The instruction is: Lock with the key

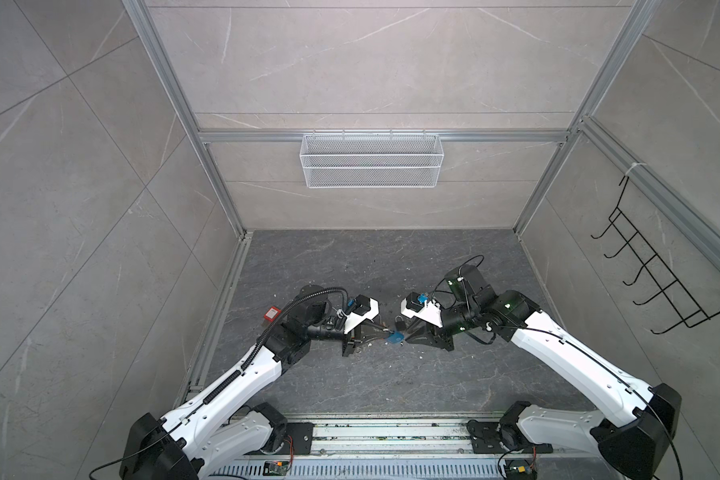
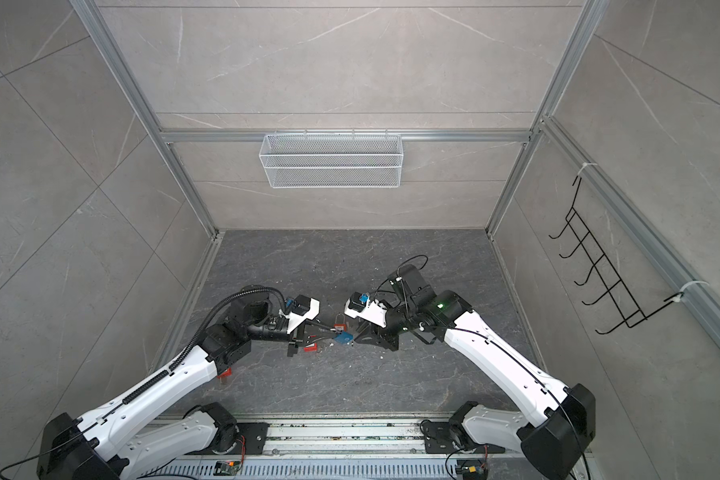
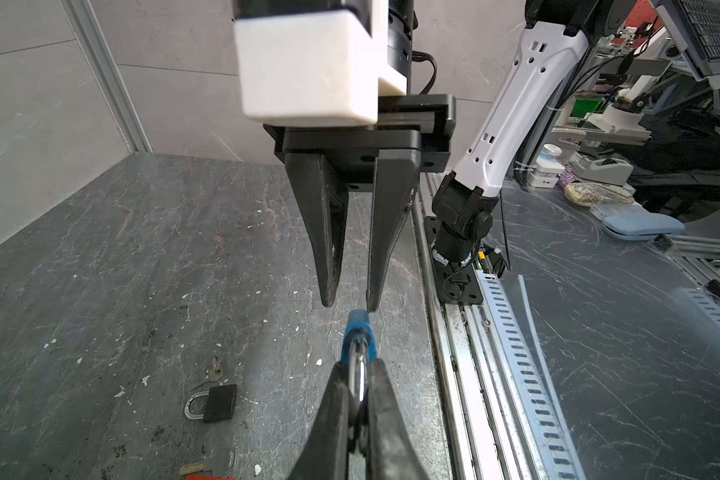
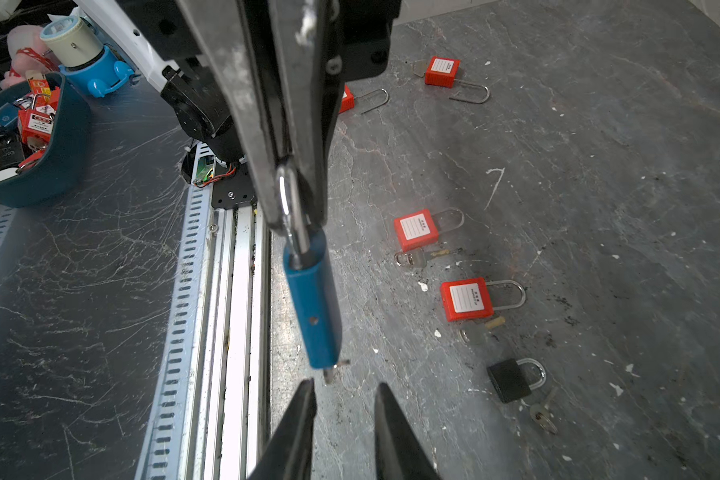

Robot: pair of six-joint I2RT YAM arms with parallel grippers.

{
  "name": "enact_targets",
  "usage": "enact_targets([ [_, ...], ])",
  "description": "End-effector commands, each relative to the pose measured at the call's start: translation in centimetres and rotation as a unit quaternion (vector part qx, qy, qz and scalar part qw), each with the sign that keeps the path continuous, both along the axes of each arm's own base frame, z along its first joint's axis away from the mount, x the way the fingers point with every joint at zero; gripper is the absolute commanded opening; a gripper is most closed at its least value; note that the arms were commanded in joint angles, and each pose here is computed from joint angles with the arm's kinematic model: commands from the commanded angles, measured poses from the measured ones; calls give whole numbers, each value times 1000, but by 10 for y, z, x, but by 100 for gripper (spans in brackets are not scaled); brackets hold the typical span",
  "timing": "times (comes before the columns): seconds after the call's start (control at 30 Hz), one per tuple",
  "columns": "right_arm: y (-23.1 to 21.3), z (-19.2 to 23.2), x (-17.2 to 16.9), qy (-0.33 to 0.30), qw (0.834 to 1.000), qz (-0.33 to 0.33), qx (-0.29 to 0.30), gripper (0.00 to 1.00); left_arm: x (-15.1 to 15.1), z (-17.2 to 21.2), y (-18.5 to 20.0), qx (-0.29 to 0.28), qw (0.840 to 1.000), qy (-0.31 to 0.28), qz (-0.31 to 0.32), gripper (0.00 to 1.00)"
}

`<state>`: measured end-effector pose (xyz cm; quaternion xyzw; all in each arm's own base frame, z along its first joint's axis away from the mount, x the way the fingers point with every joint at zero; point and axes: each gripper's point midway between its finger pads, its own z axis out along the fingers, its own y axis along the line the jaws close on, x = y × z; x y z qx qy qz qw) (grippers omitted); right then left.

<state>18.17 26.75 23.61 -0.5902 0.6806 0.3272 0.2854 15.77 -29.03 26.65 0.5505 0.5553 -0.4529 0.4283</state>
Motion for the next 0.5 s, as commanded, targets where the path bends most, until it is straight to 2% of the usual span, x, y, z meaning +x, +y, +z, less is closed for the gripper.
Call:
enact_targets([
  [0.0,5,-4,-2,8,1000,14,8,26,-6,29,-3,-34,998,-35,-30,0],
  [0.23,9,-11,-12,37,999,39,8,23,-5,32,-4,-36,998,-37,-29,0],
  [0.33,10,-13,-12,39,998,42,10,18,-4,32,-5,-36,998,-36,-29,0],
  [0.47,10,-16,-15,51,998,46,5,27,-3,33,-5,-37,998,-39,-27,0],
])
